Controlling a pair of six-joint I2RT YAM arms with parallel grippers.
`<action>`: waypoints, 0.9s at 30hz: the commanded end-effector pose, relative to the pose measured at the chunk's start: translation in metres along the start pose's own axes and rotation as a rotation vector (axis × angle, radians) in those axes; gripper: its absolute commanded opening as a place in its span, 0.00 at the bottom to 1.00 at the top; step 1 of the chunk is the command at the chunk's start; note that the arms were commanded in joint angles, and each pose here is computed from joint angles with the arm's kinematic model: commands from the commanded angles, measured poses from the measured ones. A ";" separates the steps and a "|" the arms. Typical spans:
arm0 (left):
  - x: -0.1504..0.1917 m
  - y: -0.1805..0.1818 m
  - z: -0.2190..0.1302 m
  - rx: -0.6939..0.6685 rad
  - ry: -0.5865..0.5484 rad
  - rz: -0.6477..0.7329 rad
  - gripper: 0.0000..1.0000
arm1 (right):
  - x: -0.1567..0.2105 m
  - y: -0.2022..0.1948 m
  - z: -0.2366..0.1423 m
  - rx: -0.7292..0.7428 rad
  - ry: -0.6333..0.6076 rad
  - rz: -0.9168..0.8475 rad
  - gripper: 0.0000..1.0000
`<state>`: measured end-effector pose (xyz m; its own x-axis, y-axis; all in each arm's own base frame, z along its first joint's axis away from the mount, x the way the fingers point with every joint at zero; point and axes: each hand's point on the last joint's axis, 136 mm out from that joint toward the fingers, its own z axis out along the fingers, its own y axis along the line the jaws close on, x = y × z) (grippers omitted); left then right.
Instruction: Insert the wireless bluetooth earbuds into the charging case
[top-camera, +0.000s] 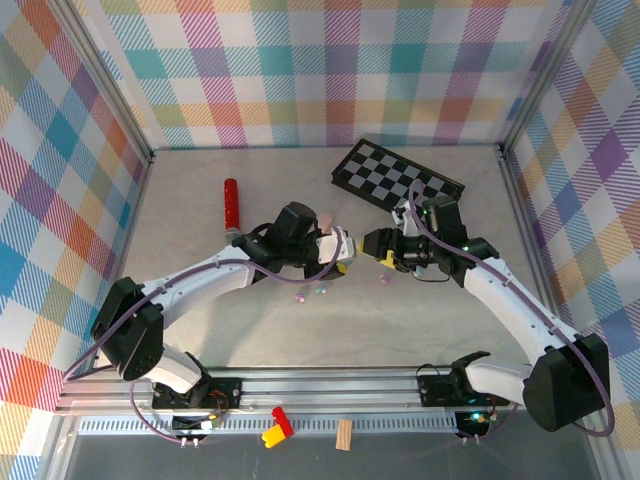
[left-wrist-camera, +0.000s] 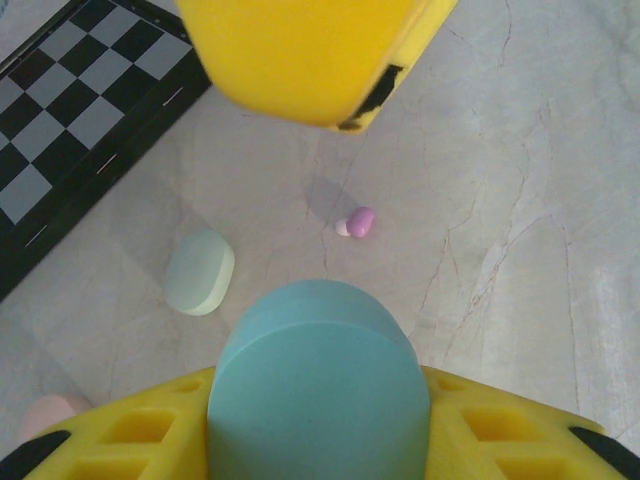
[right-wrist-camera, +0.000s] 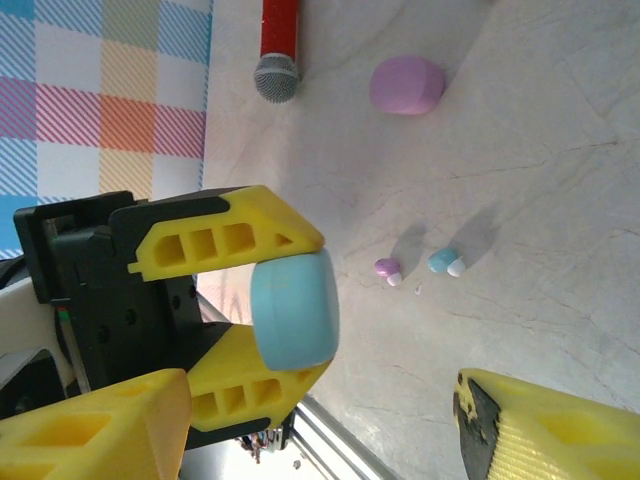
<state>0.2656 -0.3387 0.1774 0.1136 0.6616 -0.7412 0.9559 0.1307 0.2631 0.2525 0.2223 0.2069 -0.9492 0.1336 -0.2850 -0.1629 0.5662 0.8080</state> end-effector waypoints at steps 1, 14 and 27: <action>-0.028 0.005 0.001 -0.019 -0.063 0.043 0.44 | 0.002 0.012 0.001 -0.046 0.025 -0.037 0.69; -0.044 -0.003 0.008 0.014 -0.074 0.078 0.44 | 0.012 0.008 0.021 -0.051 0.092 -0.013 0.49; -0.044 -0.006 0.002 -0.004 -0.105 0.082 0.80 | 0.007 0.018 0.005 -0.051 0.022 -0.039 0.19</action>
<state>0.2597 -0.3658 0.1928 0.1922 0.6346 -0.7485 0.9491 0.0738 0.3063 0.2455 0.2392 0.1992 -0.9620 0.0748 -0.2625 -0.1796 0.5505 0.8153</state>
